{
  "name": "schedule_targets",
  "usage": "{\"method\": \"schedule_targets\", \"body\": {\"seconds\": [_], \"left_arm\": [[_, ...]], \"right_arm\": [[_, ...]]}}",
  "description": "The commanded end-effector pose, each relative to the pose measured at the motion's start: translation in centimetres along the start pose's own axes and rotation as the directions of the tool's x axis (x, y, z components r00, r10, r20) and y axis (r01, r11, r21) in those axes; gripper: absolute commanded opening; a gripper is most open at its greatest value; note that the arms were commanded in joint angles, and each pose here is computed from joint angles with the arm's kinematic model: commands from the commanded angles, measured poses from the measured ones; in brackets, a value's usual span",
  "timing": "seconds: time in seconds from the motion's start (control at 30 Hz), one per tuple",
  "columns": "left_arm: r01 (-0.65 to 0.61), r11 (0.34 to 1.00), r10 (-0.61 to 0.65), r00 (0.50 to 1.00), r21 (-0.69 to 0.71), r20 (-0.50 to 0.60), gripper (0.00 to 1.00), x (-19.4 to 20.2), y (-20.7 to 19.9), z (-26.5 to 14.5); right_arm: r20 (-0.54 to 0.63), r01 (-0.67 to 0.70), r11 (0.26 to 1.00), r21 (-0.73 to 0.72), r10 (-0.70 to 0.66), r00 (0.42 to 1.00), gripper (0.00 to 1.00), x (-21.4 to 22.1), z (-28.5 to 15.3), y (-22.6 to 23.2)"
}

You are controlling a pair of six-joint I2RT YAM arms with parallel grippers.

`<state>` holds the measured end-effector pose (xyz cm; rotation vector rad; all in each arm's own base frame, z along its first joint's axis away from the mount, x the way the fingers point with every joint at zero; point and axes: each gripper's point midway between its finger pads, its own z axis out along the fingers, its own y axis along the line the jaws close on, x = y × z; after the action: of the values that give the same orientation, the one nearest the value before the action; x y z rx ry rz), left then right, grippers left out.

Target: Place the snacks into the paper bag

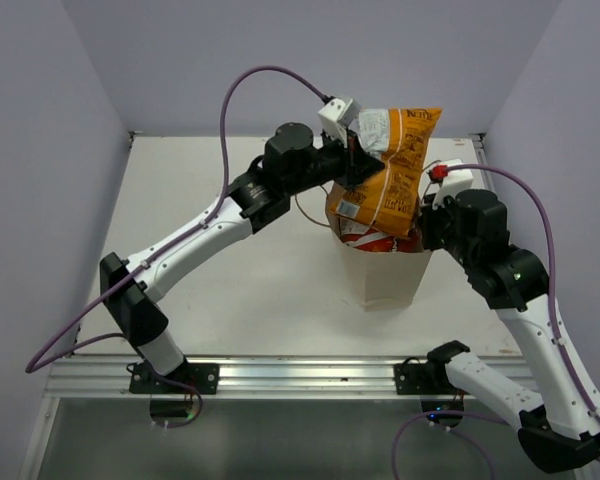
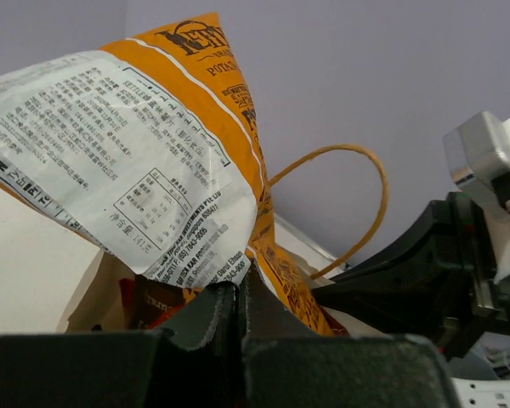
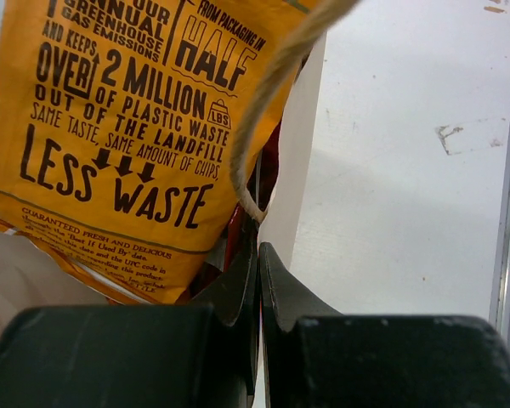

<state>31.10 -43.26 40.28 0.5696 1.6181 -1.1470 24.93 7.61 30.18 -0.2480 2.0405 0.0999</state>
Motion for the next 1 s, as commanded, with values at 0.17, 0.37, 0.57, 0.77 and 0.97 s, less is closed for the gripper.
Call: {"method": "schedule_targets", "body": {"seconds": [0.17, 0.37, 0.57, 0.77, 0.97], "left_arm": [[-0.181, 0.949, 0.165, 0.983, -0.259, -0.082, 0.0, 2.5, 2.9, -1.9], [-0.294, 0.939, 0.244, 0.935, -0.179, -0.257, 0.0, 7.8, 0.9, -0.5], [-0.383, 0.911, 0.278, 0.846, -0.156, -0.455, 0.0, 13.1, 0.8, 1.4], [-0.438, 0.874, 0.228, 0.751, -0.209, -0.619, 0.0, 17.9, 3.8, 1.6], [-0.464, 0.853, 0.172, 0.683, -0.24, -0.709, 0.0, 20.3, 5.3, 0.3]], "right_arm": [[0.028, 0.013, 1.0, 0.0, -0.013, 1.0, 0.03, -0.5, -0.6, -0.1], [0.031, 0.012, 1.0, 0.013, -0.012, 0.999, 0.03, -0.7, -0.7, -0.4], [0.036, 0.013, 1.0, 0.018, -0.013, 0.999, 0.03, -0.8, -0.9, -0.5], [0.05, 0.01, 1.0, 0.028, -0.012, 0.999, 0.03, -1.1, -1.3, -0.7], [0.05, 0.01, 1.0, 0.029, -0.012, 0.999, 0.03, -1.3, -1.2, -0.7]]}}
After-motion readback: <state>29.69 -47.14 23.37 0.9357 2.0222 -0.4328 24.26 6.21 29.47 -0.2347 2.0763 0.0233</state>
